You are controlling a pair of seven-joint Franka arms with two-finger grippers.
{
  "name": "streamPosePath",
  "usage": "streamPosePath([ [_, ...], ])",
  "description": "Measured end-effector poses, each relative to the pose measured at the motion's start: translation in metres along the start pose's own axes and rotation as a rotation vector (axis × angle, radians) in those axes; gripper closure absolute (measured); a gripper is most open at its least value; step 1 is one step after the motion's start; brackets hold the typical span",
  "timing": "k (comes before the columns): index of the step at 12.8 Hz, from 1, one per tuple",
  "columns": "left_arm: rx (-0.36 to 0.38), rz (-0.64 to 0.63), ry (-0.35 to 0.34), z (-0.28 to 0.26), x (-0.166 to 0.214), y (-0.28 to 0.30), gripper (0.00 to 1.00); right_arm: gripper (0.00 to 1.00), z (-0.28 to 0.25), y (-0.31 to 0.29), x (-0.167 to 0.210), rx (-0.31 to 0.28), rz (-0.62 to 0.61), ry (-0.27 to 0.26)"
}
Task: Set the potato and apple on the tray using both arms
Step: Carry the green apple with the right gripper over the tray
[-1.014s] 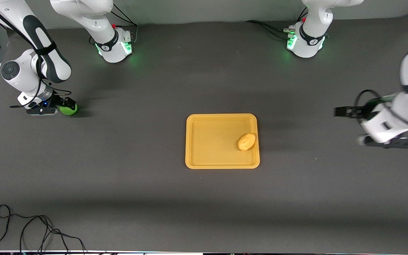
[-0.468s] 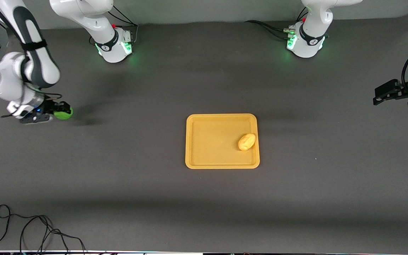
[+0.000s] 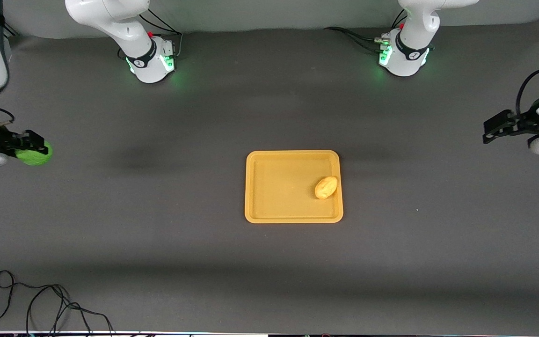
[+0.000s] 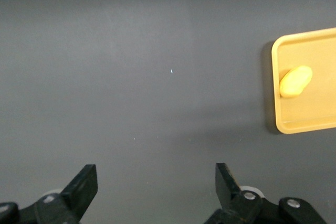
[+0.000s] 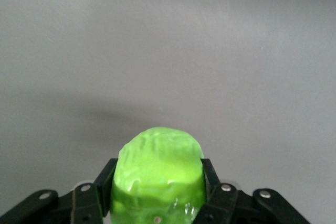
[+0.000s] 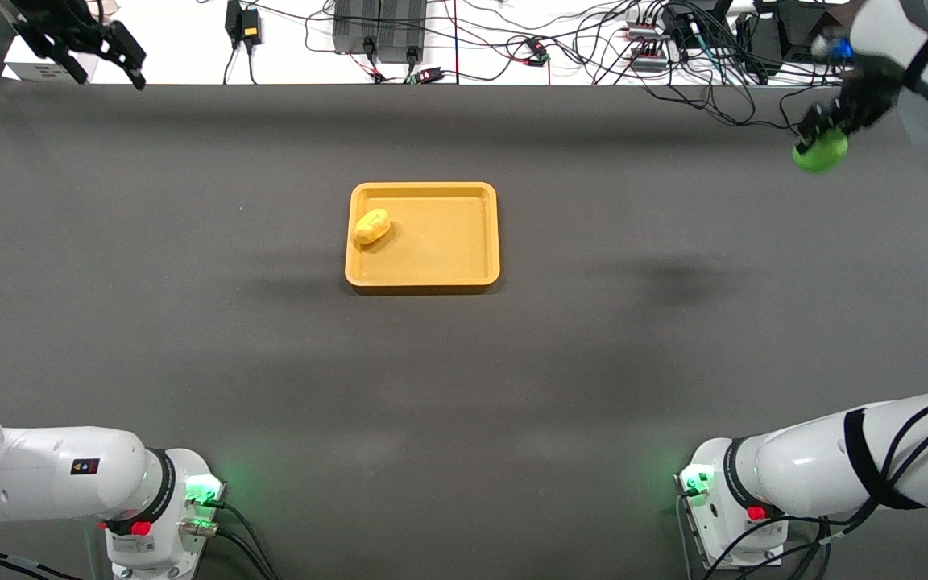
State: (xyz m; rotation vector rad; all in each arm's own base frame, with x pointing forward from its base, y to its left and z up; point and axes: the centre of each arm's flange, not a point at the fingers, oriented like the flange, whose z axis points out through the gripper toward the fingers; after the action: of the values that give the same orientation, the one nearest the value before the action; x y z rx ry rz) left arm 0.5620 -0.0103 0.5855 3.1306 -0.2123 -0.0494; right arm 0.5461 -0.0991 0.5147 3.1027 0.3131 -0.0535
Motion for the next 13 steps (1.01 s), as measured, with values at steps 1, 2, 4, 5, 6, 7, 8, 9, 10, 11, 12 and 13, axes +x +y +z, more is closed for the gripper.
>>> streamPosePath([
  [1, -0.001, 0.001, -0.008, 0.004, 0.0, 0.001, 0.0, 0.33, -0.013, -0.029, 0.018, -0.015, -0.002, 0.023],
  [2, -0.001, 0.001, -0.009, 0.005, 0.0, 0.001, 0.0, 0.33, -0.02, -0.064, 0.039, -0.02, 0.002, 0.041],
  [4, 0.0, 0.002, -0.006, 0.003, 0.0, 0.001, 0.0, 0.33, -0.027, -0.146, 0.078, 0.006, 0.031, 0.064],
  [5, 0.0, 0.002, -0.002, 0.002, 0.0, 0.001, 0.0, 0.33, -0.029, -0.188, 0.095, 0.011, 0.054, 0.068],
  [6, 0.001, 0.002, 0.004, -0.001, 0.001, 0.001, 0.0, 0.33, -0.03, -0.232, 0.11, 0.012, 0.088, 0.071],
  [7, 0.001, 0.003, 0.008, -0.002, 0.001, 0.002, 0.0, 0.33, -0.029, -0.277, 0.122, 0.015, 0.125, 0.07],
  [8, 0.001, 0.004, 0.008, -0.002, 0.001, 0.002, 0.0, 0.33, -0.024, -0.321, 0.132, 0.023, 0.161, 0.063],
  [9, 0.001, 0.005, 0.006, -0.002, 0.002, 0.003, 0.0, 0.33, -0.016, -0.367, 0.137, 0.027, 0.199, 0.058],
  [10, 0.001, 0.007, 0.004, 0.0, 0.003, 0.005, 0.0, 0.33, -0.005, -0.414, 0.14, 0.023, 0.236, 0.055],
  [11, 0.0, 0.008, 0.002, 0.001, 0.004, 0.006, 0.0, 0.33, 0.009, -0.46, 0.14, 0.019, 0.27, 0.053],
  [12, 0.0, 0.01, 0.0, 0.002, 0.004, 0.007, 0.0, 0.33, 0.026, -0.506, 0.137, 0.019, 0.306, 0.05],
  [13, 0.0, 0.01, -0.002, 0.003, 0.005, 0.007, 0.0, 0.33, 0.042, -0.547, 0.133, 0.03, 0.34, 0.046],
])
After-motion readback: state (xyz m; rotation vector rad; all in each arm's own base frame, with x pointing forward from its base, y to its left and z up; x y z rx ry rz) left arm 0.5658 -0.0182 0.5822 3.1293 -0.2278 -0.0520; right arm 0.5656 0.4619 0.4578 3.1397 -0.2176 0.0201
